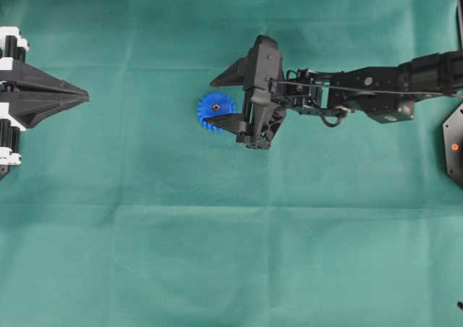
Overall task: Insert the shaft placed at a random location into the center hole of the small gear at another random location.
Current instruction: 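Open the right gripper and raise it off the inserted shaft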
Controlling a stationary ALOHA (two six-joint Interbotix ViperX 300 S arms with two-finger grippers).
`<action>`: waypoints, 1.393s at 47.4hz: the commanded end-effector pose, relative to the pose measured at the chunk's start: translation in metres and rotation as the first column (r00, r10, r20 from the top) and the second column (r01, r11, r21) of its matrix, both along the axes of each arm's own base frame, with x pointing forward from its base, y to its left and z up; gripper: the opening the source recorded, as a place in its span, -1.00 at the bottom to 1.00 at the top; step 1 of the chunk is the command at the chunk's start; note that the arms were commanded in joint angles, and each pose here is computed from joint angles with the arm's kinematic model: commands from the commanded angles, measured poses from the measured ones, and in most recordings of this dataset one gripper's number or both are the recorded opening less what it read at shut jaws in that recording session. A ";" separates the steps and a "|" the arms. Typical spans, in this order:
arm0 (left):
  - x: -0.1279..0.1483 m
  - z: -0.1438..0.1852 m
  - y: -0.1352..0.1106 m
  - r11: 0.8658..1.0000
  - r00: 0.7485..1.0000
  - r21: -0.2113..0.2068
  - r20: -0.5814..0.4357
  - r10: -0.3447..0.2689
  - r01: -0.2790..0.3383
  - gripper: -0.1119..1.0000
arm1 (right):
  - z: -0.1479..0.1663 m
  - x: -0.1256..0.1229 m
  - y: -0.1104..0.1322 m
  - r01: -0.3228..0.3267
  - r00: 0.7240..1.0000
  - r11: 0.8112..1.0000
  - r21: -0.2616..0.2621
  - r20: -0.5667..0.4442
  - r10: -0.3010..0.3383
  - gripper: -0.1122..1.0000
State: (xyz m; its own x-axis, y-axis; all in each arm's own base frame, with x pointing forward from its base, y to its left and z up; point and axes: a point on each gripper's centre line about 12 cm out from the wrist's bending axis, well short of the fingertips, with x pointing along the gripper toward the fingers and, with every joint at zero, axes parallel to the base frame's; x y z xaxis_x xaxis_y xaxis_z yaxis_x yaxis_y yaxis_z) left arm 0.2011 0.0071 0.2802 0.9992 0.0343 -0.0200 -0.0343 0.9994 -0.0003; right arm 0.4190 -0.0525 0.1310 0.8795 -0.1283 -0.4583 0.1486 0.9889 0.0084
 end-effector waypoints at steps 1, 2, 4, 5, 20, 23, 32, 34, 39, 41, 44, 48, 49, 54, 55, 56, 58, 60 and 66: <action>0.002 0.006 0.001 1.000 1.000 0.002 0.014 0.003 -0.003 -0.79 | 0.030 0.001 0.001 -0.004 0.998 1.000 -0.008 0.059 0.005 0.74; 0.002 0.006 0.001 1.000 1.000 0.002 0.014 0.003 -0.003 -0.79 | 0.033 0.001 0.002 -0.007 0.998 1.000 -0.009 0.061 0.007 0.74; 0.002 0.006 0.001 1.000 1.000 0.002 0.014 0.003 -0.003 -0.79 | 0.041 0.000 0.002 -0.006 0.998 1.000 -0.009 0.068 0.007 0.74; 0.002 0.006 0.001 1.000 1.000 0.002 0.014 0.003 -0.003 -0.79 | 0.043 -0.001 0.002 -0.007 0.998 1.000 -0.010 0.070 0.008 0.74; 0.002 0.006 0.001 1.000 1.000 0.002 0.014 0.003 -0.003 -0.79 | 0.061 -0.006 0.003 -0.009 0.997 1.000 -0.010 0.081 0.010 0.74; 0.002 0.006 0.001 1.000 1.000 0.001 0.015 0.003 -0.003 -0.79 | 0.061 -0.006 0.003 -0.009 0.997 1.000 -0.009 0.079 0.010 0.74; 0.002 0.006 0.001 1.000 1.000 0.000 0.012 0.003 -0.003 -0.79 | 0.061 -0.011 0.004 -0.011 0.998 1.000 -0.005 0.054 0.012 0.74; 0.002 0.006 0.001 1.000 1.000 0.000 0.012 0.003 -0.003 -0.79 | 0.062 -0.015 0.004 -0.012 0.999 1.000 -0.004 0.049 0.012 0.74; 0.002 0.006 0.001 1.000 1.000 0.000 0.012 0.003 -0.003 -0.79 | 0.064 -0.025 0.005 -0.011 0.999 1.000 -0.003 0.049 0.011 0.74; 0.002 0.006 0.001 1.000 1.000 0.000 0.011 0.003 -0.003 -0.79 | 0.065 -0.029 0.006 -0.010 0.999 1.000 -0.001 0.050 0.010 0.74; 0.002 0.006 0.001 1.000 1.000 0.000 0.012 0.003 -0.003 -0.79 | 0.067 -0.036 0.006 -0.009 0.999 1.000 0.000 0.051 0.009 0.74; 0.002 0.006 0.001 1.000 1.000 0.000 0.011 0.003 -0.003 -0.79 | 0.068 -0.046 0.008 -0.009 0.999 1.000 0.001 0.051 0.008 0.74; 0.002 0.006 0.001 1.000 1.000 0.000 0.011 0.003 -0.003 -0.79 | 0.068 -0.048 0.008 -0.009 0.999 1.000 0.000 0.051 0.009 0.74; 0.002 0.006 0.001 1.000 1.000 0.000 0.012 0.003 -0.003 -0.79 | 0.070 -0.058 0.009 -0.007 0.998 1.000 0.003 0.056 0.007 0.74; 0.002 0.006 0.001 1.000 1.000 0.000 0.011 0.003 -0.003 -0.79 | 0.070 -0.059 0.009 -0.008 0.998 1.000 0.002 0.056 0.008 0.74; 0.002 0.006 0.001 1.000 1.000 0.000 0.012 0.003 -0.003 -0.79 | 0.072 -0.062 0.009 -0.008 0.998 1.000 0.001 0.059 0.008 0.74; 0.002 0.006 0.001 1.000 1.000 0.000 0.012 0.003 -0.003 -0.79 | 0.071 -0.065 0.010 -0.009 0.998 1.000 0.003 0.058 0.008 0.74; 0.002 0.006 0.001 1.000 1.000 0.000 0.012 0.003 -0.003 -0.79 | 0.073 -0.068 0.010 -0.006 0.998 1.000 0.004 0.063 0.006 0.74; 0.002 0.006 0.001 1.000 1.000 0.000 0.011 0.003 -0.003 -0.79 | 0.075 -0.078 0.011 -0.006 0.998 1.000 0.003 0.069 0.006 0.74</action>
